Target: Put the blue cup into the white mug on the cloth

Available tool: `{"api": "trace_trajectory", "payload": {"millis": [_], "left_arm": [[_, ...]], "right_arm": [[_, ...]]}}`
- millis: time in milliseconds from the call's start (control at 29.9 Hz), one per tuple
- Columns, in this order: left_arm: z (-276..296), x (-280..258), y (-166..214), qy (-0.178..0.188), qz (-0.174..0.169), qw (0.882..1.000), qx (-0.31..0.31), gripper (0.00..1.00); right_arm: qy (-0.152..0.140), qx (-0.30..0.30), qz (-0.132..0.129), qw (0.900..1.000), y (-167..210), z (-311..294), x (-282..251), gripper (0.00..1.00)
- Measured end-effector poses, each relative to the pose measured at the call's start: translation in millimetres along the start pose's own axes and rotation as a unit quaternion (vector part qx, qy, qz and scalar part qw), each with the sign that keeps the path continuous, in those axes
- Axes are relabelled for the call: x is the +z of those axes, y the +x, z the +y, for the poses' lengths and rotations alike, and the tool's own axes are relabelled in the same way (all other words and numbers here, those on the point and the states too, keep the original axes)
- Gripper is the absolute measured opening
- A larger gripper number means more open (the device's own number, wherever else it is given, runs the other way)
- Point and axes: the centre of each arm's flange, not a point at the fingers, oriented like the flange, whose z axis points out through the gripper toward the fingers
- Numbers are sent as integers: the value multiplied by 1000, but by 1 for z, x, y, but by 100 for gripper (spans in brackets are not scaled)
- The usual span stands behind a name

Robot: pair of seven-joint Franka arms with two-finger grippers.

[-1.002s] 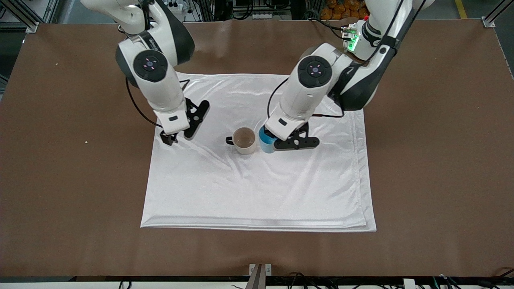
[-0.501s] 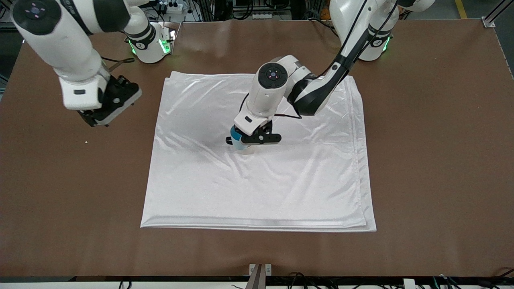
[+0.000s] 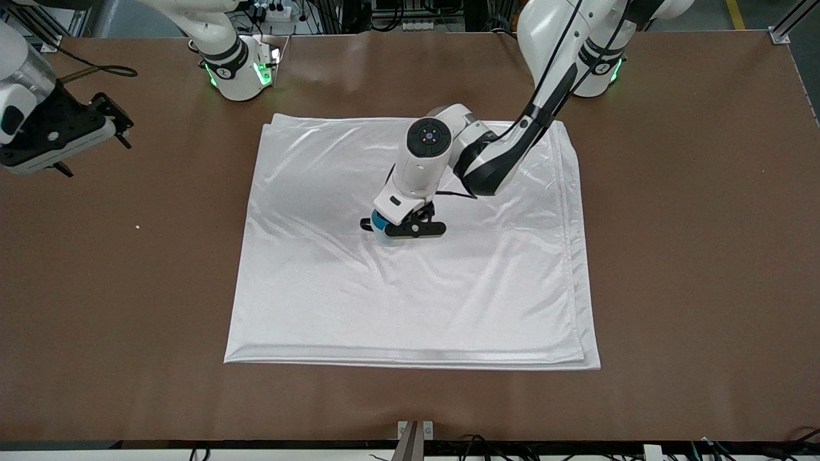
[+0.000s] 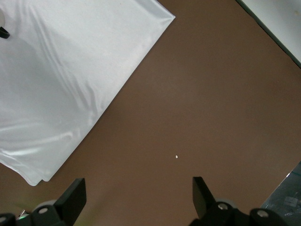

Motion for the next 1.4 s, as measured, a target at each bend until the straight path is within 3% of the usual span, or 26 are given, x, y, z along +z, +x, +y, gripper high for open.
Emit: {"api": "trace_trajectory", "payload": {"millis": [501, 868, 1069, 1336, 1403], "left_arm": [[-2, 1, -9, 30, -23, 999, 0, 4], [8, -4, -23, 33, -27, 999, 2, 4], [13, 8, -36, 40, -35, 999, 6, 4], [6, 27, -33, 47, -39, 998, 0, 4], [5, 29, -31, 48, -39, 998, -1, 9]], "right_arm": [[2, 53, 10, 999, -20, 48, -7, 100], [2, 121, 15, 992, -13, 45, -11, 100], [5, 187, 21, 982, -9, 40, -16, 100], [43, 289, 36, 956, -5, 35, -20, 100], [45, 300, 36, 952, -4, 34, -20, 100]]}}
